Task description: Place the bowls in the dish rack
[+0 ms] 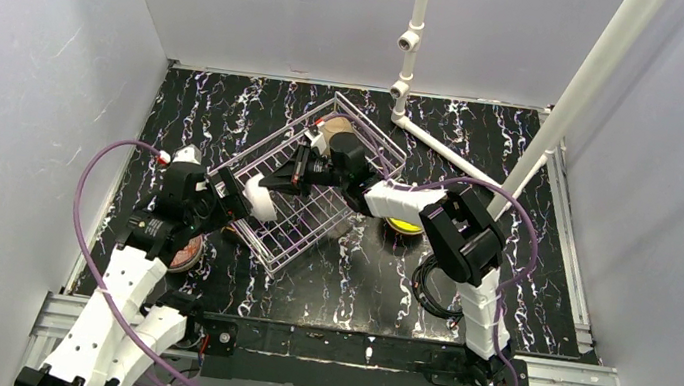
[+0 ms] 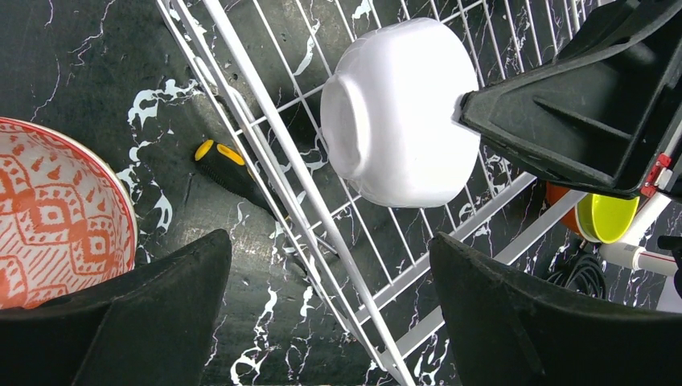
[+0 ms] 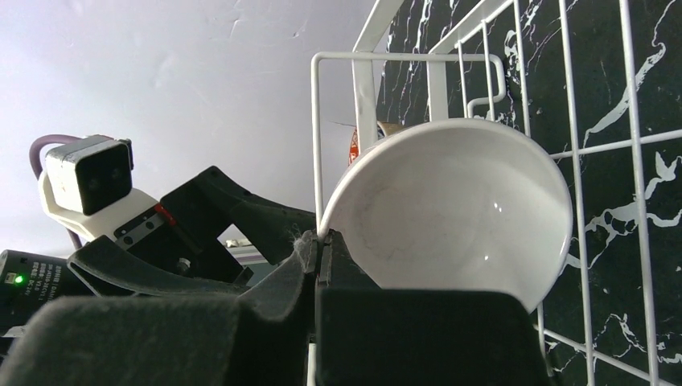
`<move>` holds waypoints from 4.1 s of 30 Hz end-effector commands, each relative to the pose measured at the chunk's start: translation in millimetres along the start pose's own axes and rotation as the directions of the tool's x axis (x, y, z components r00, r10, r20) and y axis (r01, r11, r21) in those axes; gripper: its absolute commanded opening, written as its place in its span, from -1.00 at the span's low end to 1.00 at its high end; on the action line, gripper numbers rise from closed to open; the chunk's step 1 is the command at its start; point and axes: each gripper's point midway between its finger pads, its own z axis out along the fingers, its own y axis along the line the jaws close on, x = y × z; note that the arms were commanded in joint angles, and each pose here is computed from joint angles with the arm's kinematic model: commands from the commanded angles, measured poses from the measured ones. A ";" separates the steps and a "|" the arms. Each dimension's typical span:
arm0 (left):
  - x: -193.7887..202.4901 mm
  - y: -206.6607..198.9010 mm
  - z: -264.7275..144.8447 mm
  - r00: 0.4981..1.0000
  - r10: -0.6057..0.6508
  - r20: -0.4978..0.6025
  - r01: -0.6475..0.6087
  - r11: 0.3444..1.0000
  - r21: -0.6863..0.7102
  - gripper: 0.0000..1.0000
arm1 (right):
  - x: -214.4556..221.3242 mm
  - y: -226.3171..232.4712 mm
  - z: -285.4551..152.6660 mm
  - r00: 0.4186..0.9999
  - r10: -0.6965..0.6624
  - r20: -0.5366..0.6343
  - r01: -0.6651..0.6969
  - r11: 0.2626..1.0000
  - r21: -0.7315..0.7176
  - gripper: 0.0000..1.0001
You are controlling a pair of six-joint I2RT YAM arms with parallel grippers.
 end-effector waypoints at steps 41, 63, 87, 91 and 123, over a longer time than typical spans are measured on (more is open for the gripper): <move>8.2 11.6 4.9 0.999 0.014 -0.039 -0.017 0.998 -0.058 0.89 | -69.3 -58.4 -45.6 0.960 -0.180 0.214 0.115 0.951 0.288 0.15; -38.2 -83.5 -18.1 0.991 0.126 -0.043 -0.109 0.953 0.284 0.81 | -90.9 3.0 -112.7 0.755 -0.586 0.294 0.368 0.750 0.550 0.08; -5.1 -111.4 123.3 0.937 0.025 -0.350 0.037 0.985 0.168 0.27 | -16.1 94.2 -188.7 0.552 -0.778 0.300 0.610 0.622 0.491 0.01; -1.8 -131.5 126.7 0.920 0.020 -0.391 0.085 0.965 0.250 0.09 | -12.0 94.9 -192.7 0.551 -0.780 0.298 0.614 0.620 0.488 0.01; 33.1 -193.3 134.8 0.926 -0.126 -0.356 0.218 0.948 0.233 0.15 | -12.7 73.9 -209.4 0.551 -0.774 0.311 0.552 0.618 0.560 0.06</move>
